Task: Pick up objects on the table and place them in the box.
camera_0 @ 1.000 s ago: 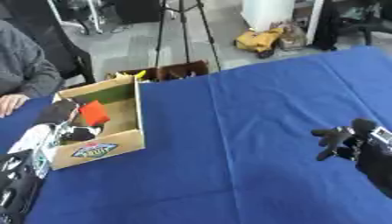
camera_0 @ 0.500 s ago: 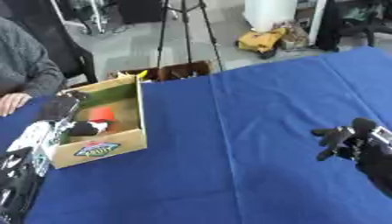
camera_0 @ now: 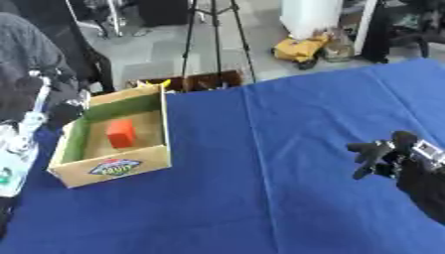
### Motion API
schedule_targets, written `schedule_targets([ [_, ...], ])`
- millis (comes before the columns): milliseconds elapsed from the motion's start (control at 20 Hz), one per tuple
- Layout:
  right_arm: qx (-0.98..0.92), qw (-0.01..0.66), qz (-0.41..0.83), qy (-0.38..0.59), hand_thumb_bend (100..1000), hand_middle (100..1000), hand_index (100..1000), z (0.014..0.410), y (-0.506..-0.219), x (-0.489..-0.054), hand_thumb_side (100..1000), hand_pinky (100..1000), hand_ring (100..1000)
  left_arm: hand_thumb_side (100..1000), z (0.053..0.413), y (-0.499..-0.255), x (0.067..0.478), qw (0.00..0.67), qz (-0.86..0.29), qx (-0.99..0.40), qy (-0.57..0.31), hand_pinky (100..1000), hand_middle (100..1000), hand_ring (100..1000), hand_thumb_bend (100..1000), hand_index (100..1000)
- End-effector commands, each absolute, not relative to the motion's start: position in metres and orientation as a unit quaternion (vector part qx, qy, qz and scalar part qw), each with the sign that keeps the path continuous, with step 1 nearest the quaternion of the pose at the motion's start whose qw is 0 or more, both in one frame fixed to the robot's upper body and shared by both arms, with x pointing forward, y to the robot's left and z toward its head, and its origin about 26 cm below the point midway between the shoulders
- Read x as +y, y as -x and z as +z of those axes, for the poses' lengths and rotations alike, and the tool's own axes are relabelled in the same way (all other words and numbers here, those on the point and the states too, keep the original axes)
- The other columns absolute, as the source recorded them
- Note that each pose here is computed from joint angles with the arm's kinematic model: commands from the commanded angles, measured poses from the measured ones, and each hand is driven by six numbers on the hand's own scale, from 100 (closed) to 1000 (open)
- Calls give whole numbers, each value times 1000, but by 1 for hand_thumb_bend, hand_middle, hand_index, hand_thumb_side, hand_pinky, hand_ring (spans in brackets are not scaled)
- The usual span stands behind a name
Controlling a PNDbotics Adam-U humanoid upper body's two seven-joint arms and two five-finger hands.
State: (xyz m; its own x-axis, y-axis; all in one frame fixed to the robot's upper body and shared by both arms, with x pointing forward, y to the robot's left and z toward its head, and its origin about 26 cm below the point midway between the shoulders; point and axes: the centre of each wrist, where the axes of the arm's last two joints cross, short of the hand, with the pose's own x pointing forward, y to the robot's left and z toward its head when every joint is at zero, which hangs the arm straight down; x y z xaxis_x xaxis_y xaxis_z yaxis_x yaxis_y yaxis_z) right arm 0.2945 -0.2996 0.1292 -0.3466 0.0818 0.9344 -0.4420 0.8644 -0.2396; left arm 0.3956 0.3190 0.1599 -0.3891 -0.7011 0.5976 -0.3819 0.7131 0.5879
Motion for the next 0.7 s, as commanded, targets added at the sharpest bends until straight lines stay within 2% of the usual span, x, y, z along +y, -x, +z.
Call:
schedule_targets([
  [50,-797,546,232,-112,100,565,541,138,-293,-301,932,598,887,906,175,-371,309,415,-99,-871,-244,620,576,562,100,756],
  [350,-804,538,228,-113,100,565,542,143,-292,-300,927,598,886,943,140,-333,298,442,-32,-884,-150,605,563,549,130,755],
  [700,-808,533,226,-112,100,564,542,146,-291,-299,930,598,885,970,114,-317,298,466,7,-875,-134,603,559,546,141,746],
])
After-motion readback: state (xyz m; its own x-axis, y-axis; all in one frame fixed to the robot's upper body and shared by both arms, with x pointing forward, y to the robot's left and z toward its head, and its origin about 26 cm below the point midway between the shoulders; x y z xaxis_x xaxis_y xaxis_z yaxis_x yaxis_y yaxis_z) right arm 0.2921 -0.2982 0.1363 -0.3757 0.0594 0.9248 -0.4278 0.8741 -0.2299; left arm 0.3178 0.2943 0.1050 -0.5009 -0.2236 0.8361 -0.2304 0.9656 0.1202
